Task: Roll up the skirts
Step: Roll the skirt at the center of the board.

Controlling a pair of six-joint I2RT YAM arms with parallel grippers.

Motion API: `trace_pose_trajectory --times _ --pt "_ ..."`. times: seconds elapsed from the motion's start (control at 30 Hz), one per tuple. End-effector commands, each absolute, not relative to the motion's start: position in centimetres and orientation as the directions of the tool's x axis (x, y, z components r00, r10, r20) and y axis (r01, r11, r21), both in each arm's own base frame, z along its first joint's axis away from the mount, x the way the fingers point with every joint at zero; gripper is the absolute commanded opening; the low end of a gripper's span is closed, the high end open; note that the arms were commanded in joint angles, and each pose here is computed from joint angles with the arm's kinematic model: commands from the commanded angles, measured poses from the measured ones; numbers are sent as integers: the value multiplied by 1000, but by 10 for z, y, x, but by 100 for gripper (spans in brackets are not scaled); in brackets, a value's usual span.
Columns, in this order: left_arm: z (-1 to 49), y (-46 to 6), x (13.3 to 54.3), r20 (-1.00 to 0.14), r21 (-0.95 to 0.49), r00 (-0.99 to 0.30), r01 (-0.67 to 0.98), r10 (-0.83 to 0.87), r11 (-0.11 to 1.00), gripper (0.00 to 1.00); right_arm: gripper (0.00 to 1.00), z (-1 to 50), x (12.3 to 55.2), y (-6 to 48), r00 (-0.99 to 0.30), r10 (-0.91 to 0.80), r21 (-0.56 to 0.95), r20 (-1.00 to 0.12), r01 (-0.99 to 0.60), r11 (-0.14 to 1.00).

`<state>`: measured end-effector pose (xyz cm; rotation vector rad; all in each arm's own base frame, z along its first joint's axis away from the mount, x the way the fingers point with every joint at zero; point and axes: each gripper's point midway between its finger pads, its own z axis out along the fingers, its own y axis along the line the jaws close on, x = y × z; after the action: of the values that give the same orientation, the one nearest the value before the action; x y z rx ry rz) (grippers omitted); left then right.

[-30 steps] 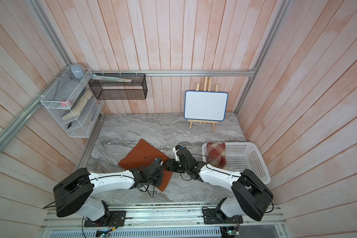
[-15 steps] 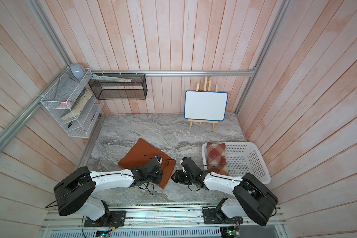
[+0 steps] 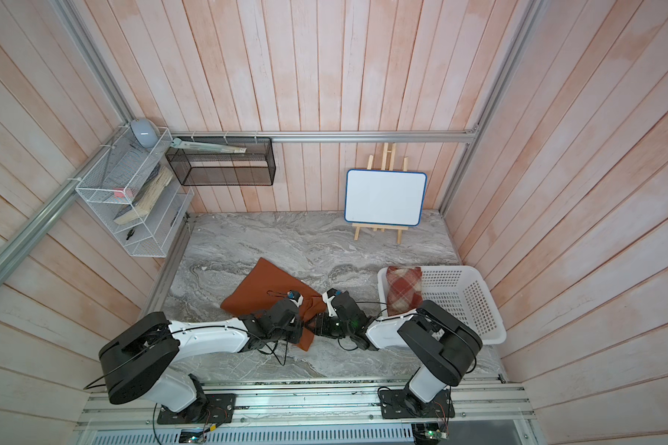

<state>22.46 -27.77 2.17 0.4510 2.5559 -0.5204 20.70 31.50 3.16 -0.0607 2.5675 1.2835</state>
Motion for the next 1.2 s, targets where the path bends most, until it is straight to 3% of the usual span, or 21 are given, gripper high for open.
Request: trace_pose_trajectory --times 0.0,0.13,0.27,0.43,0.53,0.6,0.7,0.8,1.0,1.17 --pt "-5 -264 204 -447 -260 -847 431 288 864 0 42 9 187 314 -979 29 795 -203 -147 589" --pt "5 -273 199 -471 -326 -832 473 293 819 0 29 13 187 321 -978 22 820 -206 -160 549" --pt "17 -278 197 -490 -353 -819 499 299 791 0 0 10 195 314 -974 43 775 -223 -150 613" --pt "38 -280 201 -520 -368 -812 491 264 790 0 0 8 204 301 -962 61 683 -265 -142 717" --pt "61 -273 211 -554 -338 -800 469 230 816 16 0 6 209 297 -960 59 641 -274 -136 755" --pt "84 -267 217 -586 -323 -785 453 200 831 35 0 8 211 295 -957 64 621 -284 -133 772" --pt "112 -258 225 -630 -296 -759 431 164 853 49 0 7 215 288 -954 62 557 -294 -118 822" --pt "122 -247 232 -645 -285 -752 400 135 871 49 0 7 215 276 -953 61 498 -296 -99 861" --pt "88 -233 251 -586 -262 -803 312 106 913 45 0 17 208 242 -948 33 359 -315 -87 929" --pt "40 -231 261 -519 -193 -842 281 146 940 20 0 33 203 238 -954 -55 297 -294 -146 944"
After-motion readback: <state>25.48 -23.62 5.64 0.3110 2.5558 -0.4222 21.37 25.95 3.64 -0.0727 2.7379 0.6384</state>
